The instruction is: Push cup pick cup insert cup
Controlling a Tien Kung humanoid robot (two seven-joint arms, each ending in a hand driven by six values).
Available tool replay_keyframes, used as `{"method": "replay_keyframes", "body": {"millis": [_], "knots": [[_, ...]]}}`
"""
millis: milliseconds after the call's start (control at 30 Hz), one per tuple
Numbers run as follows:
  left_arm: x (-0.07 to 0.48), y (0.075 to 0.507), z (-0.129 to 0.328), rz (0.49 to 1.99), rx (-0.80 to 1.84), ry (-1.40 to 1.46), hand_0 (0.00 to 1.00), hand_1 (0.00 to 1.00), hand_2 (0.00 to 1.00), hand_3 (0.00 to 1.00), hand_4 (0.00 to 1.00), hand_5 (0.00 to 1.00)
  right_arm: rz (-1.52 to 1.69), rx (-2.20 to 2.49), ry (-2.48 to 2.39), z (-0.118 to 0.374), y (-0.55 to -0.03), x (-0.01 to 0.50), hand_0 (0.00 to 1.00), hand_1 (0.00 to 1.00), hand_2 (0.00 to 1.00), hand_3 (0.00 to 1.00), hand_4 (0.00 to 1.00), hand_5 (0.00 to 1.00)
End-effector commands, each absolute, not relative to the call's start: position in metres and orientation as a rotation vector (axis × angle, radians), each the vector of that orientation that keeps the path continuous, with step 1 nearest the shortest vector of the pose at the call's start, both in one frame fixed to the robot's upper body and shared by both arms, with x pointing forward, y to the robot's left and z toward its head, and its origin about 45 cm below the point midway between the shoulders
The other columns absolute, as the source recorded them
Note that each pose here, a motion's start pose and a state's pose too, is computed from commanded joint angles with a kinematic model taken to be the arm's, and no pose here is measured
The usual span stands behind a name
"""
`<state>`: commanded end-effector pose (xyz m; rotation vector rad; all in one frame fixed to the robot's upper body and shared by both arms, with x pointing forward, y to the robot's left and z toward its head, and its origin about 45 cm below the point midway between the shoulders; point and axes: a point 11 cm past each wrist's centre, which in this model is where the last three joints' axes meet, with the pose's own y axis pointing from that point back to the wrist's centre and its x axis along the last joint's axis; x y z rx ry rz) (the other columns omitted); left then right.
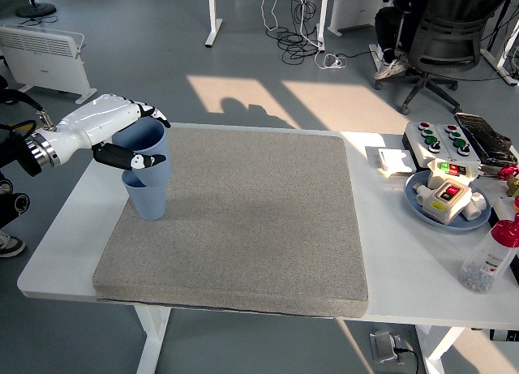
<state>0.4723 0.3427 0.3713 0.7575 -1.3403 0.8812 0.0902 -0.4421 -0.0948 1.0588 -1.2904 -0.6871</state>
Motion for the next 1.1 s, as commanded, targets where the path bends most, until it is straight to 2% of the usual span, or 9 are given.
{"method": "replay_keyframes", "body": {"millis": [700,1100], "knots": [[0.486,0.372,0.355,0.954,0.862,-1.318,0.206,0.424,0.469,0.478,0.646,0.525,-0.667,1.073,-1.306,-0.092,-0.442,0.104,0.737,0.675,0.653,0.59,0.165,0.374],[0.49,0.371,0.35,0.986,0.853,-1.298,0.209,0.427,0.473,0.48,0.67,0.538,-0.66,1.077,-1.309,-0.091,-0.441,0.108,0.736,0.676,0.653,0.59,0.164,0.376]]}}
